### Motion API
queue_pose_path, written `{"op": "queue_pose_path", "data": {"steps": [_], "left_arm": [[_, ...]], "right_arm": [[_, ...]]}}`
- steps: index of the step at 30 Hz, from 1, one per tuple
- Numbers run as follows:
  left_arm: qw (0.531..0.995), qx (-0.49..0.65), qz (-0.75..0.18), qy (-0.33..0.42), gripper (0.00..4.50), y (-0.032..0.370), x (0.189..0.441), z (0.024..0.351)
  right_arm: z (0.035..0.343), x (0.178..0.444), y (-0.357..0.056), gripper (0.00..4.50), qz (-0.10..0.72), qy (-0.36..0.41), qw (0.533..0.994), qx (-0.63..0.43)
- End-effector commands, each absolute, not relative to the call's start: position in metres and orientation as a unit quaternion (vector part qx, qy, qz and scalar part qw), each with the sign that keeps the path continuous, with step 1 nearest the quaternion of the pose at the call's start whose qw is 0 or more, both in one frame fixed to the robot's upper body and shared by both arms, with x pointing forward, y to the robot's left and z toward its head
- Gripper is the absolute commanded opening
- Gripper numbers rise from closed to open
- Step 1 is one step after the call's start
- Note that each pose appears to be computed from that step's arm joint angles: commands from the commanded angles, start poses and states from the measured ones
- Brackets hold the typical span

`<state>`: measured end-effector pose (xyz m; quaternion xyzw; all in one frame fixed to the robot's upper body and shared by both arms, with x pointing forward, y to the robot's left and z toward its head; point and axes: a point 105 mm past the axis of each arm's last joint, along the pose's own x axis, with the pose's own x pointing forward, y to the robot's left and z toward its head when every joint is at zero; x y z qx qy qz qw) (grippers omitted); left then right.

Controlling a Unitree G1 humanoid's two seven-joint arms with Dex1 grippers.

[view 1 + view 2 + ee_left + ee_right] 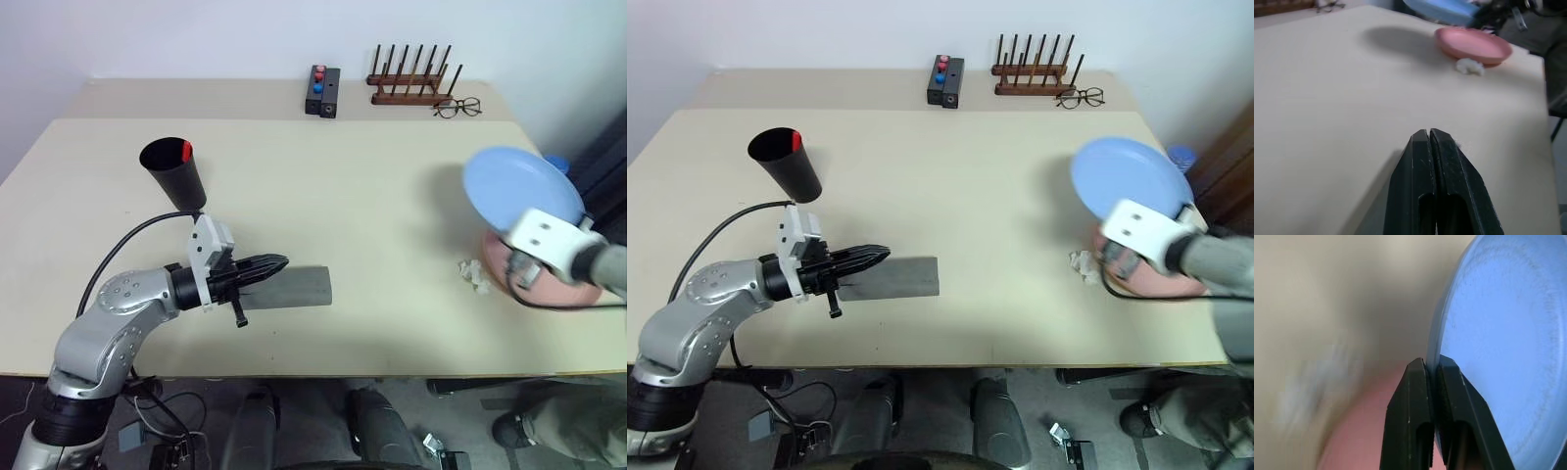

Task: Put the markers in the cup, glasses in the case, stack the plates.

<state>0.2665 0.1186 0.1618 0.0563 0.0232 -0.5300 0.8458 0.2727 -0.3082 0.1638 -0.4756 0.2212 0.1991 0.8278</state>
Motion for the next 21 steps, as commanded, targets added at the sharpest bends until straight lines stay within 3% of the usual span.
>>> {"op": "queue_pose_path", "data": {"steps": [1, 5, 8, 12, 21], "left_arm": [[0.833, 0.068, -0.548, 0.008, 0.0, 0.114, 0.268, 0.166], [0.827, 0.073, -0.557, 0.007, 0.0, 0.111, 0.272, 0.165], [0.826, 0.073, -0.559, 0.008, 0.0, 0.11, 0.273, 0.164], [0.827, 0.074, -0.557, 0.011, 0.0, 0.111, 0.27, 0.162], [0.837, 0.075, -0.542, 0.008, 0.0, 0.113, 0.263, 0.165]], "right_arm": [[0.178, 0.253, -0.32, 0.05, 0.181, 0.233, 0.821, -0.489], [0.168, 0.242, -0.324, 0.05, 0.187, 0.26, 0.826, -0.464], [0.168, 0.243, -0.321, 0.94, 0.191, 0.259, 0.825, -0.465], [0.179, 0.25, -0.309, 2.86, 0.199, 0.224, 0.83, -0.47], [0.158, 0.269, -0.253, 2.86, 0.289, 0.184, 0.838, -0.424]]}}
